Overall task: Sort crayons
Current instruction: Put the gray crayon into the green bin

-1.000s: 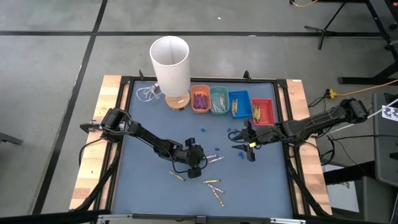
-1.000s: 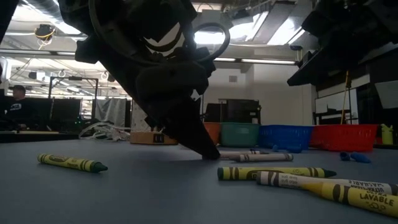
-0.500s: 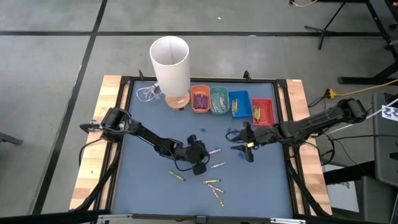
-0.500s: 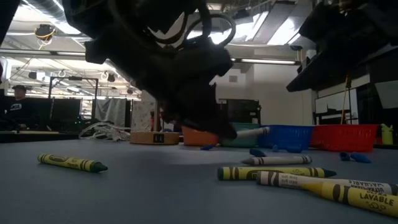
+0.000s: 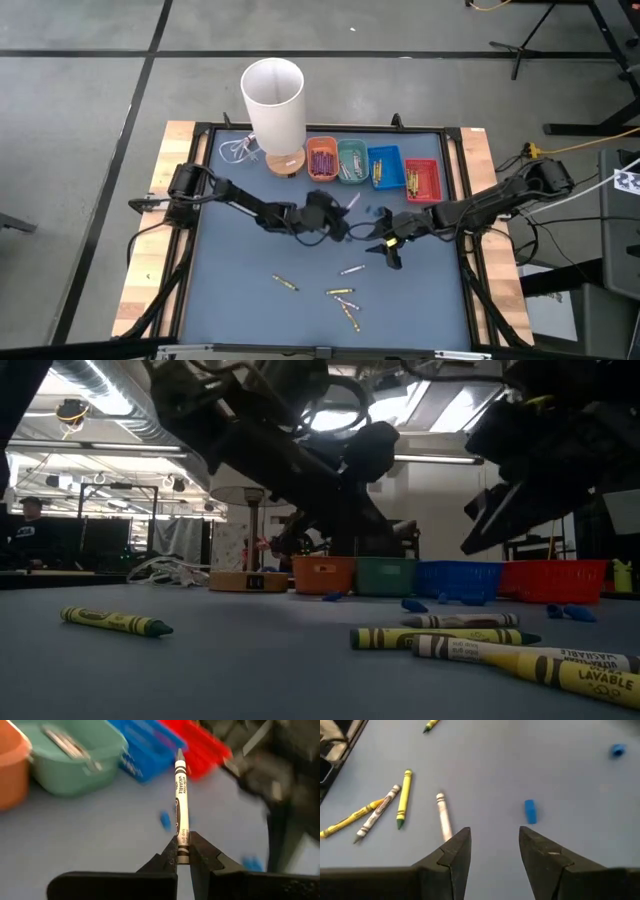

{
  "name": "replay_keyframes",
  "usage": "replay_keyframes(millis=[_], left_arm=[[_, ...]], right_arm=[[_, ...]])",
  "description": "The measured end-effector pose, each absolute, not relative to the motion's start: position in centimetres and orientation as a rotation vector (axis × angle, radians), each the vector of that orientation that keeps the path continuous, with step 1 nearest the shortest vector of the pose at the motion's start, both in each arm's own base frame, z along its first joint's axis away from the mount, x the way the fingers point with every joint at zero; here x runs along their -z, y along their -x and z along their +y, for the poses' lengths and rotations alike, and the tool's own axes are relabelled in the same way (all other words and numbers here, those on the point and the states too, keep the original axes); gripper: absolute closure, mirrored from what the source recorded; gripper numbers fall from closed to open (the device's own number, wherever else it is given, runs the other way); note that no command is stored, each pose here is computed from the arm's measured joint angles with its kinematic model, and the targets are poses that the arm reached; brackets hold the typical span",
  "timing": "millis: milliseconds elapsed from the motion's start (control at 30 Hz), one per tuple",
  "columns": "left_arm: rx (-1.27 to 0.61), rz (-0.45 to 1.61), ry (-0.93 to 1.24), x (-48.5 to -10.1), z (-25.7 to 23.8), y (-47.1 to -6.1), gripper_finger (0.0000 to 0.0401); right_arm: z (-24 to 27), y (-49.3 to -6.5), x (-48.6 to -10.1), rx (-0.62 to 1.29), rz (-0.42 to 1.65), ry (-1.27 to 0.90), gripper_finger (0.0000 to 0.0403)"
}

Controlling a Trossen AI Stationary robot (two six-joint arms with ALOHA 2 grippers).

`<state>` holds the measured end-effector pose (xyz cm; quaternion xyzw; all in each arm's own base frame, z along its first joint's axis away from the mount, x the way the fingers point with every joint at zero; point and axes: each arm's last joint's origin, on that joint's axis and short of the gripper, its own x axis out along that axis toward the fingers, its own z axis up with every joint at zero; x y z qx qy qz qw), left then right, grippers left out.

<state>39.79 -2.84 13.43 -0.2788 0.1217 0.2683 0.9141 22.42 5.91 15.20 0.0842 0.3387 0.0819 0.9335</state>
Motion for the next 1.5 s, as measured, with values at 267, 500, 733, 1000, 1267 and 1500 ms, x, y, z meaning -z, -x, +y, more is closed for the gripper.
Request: replay_keyframes(millis=[267,500,733,1000,1267,1500], left_arm=[[-0.646,0.106,0.639,-14.4,1.8,-40.2,0.0393],[-0.718,0.048,0.652,-14.6,4.6,-40.1,0.0393],[-0.757,0.024,0.673,-14.7,5.6,-39.9,0.0372],[-0.791,0.011,0.664,-14.7,5.7,-39.8,0.0331],[-0.774,0.018,0.663,-14.7,5.2,-39.9,0.0326],[-0.767,0.02,0.663,-14.7,4.9,-40.0,0.0325]], right_arm=[[6.1,-22.7,-14.1,-0.193,0.741,-0.175,0.0237],[6.1,-23.0,-13.9,-0.194,0.725,-0.169,0.0237],[6.1,-23.0,-14.0,-0.191,0.718,-0.168,0.0237],[6.3,-23.4,-14.5,-0.217,0.658,-0.154,0.0237],[6.7,-23.2,-14.5,-0.237,0.658,-0.141,0.0237],[9.0,-22.5,-14.5,-0.304,0.639,-0.017,0.0237]])
